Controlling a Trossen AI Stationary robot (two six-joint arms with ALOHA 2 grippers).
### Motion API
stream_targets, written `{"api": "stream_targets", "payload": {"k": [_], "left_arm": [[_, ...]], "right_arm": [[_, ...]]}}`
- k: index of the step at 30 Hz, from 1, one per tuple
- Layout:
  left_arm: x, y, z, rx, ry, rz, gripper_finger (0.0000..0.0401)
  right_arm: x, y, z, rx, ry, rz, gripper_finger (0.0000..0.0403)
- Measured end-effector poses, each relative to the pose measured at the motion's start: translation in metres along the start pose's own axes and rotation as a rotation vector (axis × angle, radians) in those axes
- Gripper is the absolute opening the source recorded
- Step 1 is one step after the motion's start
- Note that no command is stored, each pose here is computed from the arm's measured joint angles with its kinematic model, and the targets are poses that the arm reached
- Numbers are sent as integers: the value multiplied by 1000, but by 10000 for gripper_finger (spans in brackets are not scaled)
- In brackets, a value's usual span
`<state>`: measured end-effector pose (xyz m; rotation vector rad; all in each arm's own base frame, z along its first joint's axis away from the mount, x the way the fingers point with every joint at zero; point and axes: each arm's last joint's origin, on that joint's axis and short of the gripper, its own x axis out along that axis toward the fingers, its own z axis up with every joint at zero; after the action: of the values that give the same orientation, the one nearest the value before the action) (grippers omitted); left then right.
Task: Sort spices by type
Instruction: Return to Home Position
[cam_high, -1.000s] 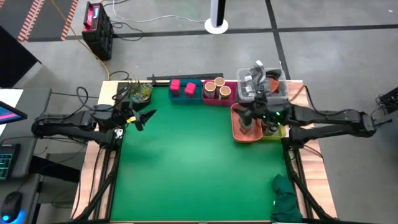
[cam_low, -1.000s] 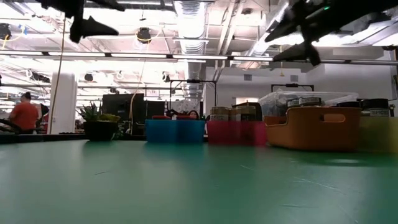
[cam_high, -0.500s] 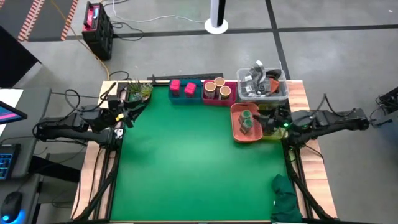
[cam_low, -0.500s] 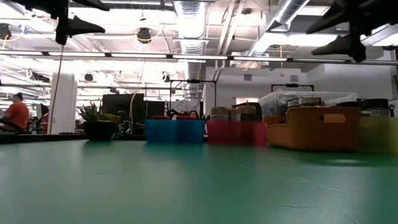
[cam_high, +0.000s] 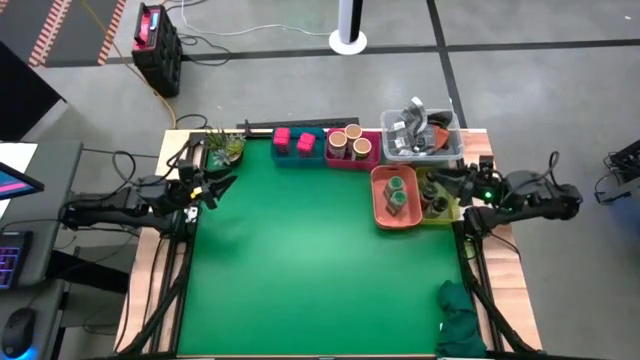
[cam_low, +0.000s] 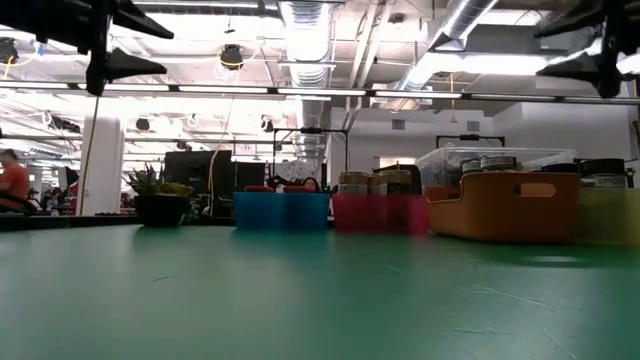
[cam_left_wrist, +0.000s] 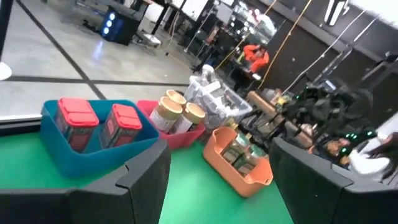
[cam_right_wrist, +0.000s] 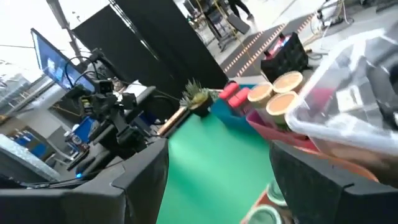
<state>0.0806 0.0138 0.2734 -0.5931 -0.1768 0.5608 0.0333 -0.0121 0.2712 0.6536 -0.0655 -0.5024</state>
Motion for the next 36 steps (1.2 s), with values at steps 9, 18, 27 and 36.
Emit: {"api": "stream_targets", "payload": {"k": [9,18,27,36], "left_arm": [[3,10,-21,-27,29,-5,258],[10,19,-44,-91,6,-36,258],[14,30,-65,-115,29,-17,258],[14,32,-69,-131,38,-10,258]], "right_arm": [[16,-10,-31,46,40,-21,301],[43,-11,-67,148,-67,112,301],[49,-12,-72,197,-275,229,301],[51,-15,-72,135,-325,244,274]]}}
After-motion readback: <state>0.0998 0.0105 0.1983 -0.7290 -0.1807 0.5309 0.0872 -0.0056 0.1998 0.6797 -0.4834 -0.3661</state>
